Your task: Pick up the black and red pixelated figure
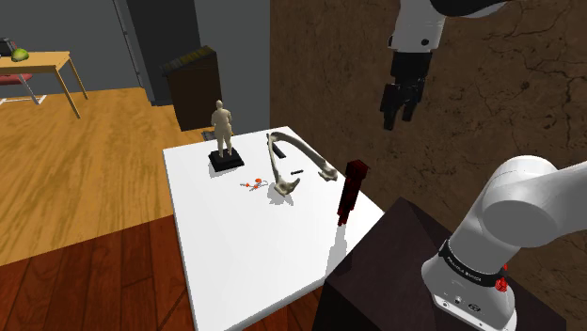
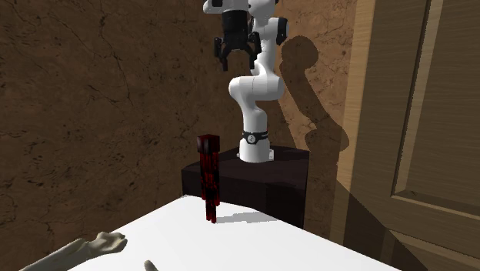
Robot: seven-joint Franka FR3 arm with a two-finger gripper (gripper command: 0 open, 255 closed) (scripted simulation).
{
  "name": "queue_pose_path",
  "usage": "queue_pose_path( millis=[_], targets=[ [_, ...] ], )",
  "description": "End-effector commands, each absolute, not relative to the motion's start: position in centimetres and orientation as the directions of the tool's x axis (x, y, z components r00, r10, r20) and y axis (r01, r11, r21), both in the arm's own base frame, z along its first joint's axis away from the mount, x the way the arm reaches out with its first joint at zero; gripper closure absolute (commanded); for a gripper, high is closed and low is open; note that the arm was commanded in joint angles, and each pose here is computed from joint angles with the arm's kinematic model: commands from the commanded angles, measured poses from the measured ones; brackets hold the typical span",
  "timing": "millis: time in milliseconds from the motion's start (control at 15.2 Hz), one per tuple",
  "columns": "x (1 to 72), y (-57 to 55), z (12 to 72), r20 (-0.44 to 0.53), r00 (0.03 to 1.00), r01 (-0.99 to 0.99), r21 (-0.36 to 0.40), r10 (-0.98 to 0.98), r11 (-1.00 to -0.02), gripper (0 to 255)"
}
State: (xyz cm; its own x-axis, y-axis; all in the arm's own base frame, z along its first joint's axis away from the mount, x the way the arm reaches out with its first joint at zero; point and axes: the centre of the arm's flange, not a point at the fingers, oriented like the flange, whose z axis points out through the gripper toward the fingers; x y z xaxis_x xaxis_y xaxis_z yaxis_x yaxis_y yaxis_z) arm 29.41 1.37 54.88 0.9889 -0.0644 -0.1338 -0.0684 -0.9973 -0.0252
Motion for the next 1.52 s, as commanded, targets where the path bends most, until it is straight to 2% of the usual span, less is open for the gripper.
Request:
queue_pose_path(
  millis=[0, 1122, 1452],
  targets=[
    [29.4, 1.4, 54.9, -0.134, 0.989, -0.068, -0.025, -0.064, -0.997, 0],
    [37.9, -4.4, 36.2, -0.008, 0.999, -0.033, -0.004, -0.033, -0.999, 0],
    [38.2, -4.6, 33.4, -0.004, 0.999, -0.032, -0.003, -0.032, -0.999, 0]
  ],
)
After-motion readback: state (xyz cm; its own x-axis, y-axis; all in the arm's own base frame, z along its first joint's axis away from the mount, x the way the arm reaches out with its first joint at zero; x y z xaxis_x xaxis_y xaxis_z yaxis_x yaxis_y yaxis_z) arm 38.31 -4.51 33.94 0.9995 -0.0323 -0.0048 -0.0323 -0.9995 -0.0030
